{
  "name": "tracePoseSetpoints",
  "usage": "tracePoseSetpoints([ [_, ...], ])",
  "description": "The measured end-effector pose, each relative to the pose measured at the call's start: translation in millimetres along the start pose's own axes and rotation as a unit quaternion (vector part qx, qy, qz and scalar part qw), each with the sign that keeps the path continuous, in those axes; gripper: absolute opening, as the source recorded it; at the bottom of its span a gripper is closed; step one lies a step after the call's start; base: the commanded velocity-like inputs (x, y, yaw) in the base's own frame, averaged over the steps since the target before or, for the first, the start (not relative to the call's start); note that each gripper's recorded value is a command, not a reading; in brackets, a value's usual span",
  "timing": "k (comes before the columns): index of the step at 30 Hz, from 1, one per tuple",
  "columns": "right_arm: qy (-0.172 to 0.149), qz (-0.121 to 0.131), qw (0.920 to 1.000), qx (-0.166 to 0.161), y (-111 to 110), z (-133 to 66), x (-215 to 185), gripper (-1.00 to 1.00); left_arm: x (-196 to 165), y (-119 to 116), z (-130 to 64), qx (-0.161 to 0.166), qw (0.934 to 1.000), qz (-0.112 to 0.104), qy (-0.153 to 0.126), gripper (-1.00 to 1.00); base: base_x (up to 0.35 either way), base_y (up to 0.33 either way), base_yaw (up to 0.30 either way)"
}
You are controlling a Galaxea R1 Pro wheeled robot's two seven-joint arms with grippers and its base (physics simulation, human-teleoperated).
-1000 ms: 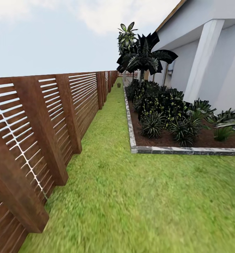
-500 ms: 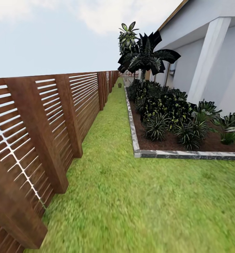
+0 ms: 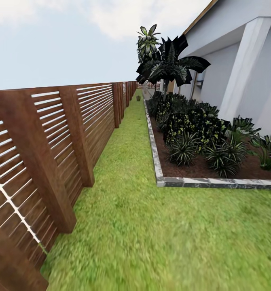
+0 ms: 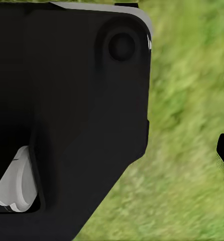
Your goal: Take the three Easter eggs out of the wicker basket on the lawn in the garden, then place them on the lawn next to a single tree (choose any tree) so that all three eggs are next to the same tree and none are left in the basket.
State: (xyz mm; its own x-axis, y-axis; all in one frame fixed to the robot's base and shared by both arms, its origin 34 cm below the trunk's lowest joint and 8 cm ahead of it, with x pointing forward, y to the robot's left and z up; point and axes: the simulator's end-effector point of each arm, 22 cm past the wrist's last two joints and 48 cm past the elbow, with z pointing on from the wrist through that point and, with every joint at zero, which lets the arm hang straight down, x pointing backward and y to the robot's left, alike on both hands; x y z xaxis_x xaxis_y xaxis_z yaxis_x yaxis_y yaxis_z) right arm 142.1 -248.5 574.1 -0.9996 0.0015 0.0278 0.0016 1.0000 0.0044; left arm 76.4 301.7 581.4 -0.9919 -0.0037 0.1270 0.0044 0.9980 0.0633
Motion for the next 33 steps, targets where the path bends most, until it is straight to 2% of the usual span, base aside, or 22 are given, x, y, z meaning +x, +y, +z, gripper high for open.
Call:
tracePoseSetpoints([
  [14,0.000,0.000,1.0000,0.000,0.0,0.0,0.0,1.00,0.1,0.3,0.0,0.000,1.0000,0.000,0.000,1.00,0.327,0.007,0.000],
  [33,0.000,0.000,1.0000,0.000,0.0,0.0,0.0,1.00,0.0,0.1,0.0,0.000,1.0000,0.000,0.000,1.00,0.327,0.100,0.000],
])
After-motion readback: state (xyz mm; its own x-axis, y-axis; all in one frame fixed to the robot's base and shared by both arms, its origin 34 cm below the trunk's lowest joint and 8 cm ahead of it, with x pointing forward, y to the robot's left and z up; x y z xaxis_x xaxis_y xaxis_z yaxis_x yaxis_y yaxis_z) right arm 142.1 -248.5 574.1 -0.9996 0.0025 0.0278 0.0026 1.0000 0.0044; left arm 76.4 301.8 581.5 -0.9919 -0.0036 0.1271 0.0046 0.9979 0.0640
